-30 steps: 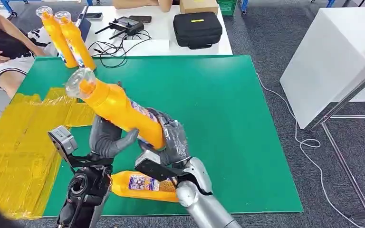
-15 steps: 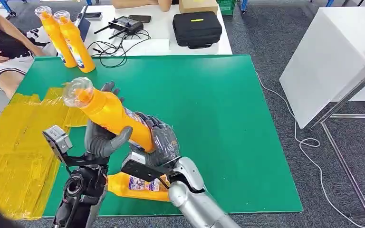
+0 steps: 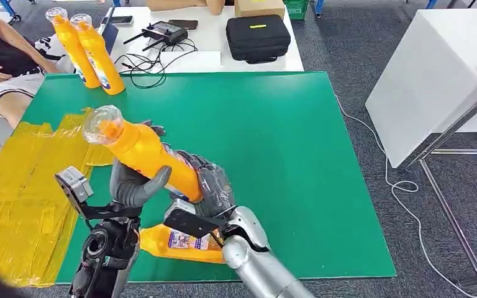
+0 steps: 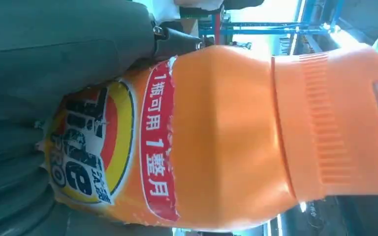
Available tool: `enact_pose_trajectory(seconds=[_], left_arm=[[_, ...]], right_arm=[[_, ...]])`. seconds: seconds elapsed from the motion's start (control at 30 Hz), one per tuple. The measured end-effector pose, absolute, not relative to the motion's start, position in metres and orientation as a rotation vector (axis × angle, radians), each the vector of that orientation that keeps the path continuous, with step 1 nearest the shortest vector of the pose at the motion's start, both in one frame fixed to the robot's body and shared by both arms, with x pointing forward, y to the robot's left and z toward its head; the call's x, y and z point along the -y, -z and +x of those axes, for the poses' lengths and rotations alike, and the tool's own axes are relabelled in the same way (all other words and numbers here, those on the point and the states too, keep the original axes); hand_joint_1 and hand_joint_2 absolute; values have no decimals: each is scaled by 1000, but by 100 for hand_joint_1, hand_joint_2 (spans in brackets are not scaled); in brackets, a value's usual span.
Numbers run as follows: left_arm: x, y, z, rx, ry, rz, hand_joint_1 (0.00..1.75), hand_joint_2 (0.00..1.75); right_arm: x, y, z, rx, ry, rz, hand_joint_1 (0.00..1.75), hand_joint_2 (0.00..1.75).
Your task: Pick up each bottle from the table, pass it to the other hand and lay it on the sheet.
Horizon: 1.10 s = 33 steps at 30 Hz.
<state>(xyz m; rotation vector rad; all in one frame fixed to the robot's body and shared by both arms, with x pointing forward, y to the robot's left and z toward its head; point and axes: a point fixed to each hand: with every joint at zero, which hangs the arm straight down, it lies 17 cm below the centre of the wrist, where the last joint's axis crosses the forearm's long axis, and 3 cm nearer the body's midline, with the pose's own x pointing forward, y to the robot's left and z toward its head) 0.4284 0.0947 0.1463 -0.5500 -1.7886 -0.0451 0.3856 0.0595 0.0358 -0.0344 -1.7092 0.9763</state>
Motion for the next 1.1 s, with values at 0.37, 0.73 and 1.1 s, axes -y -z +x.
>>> enact_pose_trajectory(seconds=[0.37,0.73,1.1], left_arm=[[-90,-153,428,1810,52,-559,175,175],[-144,-154,441,1908,121,-149,175,175],[-228,-187,458,1833,674,1255,175,175]], right_arm=[[-35,-56,389,1775,-866,-29,0,175],[-5,-119,379,1933,-669,76,0,175],[53,-144,368,1992,-537,-4,0,175]])
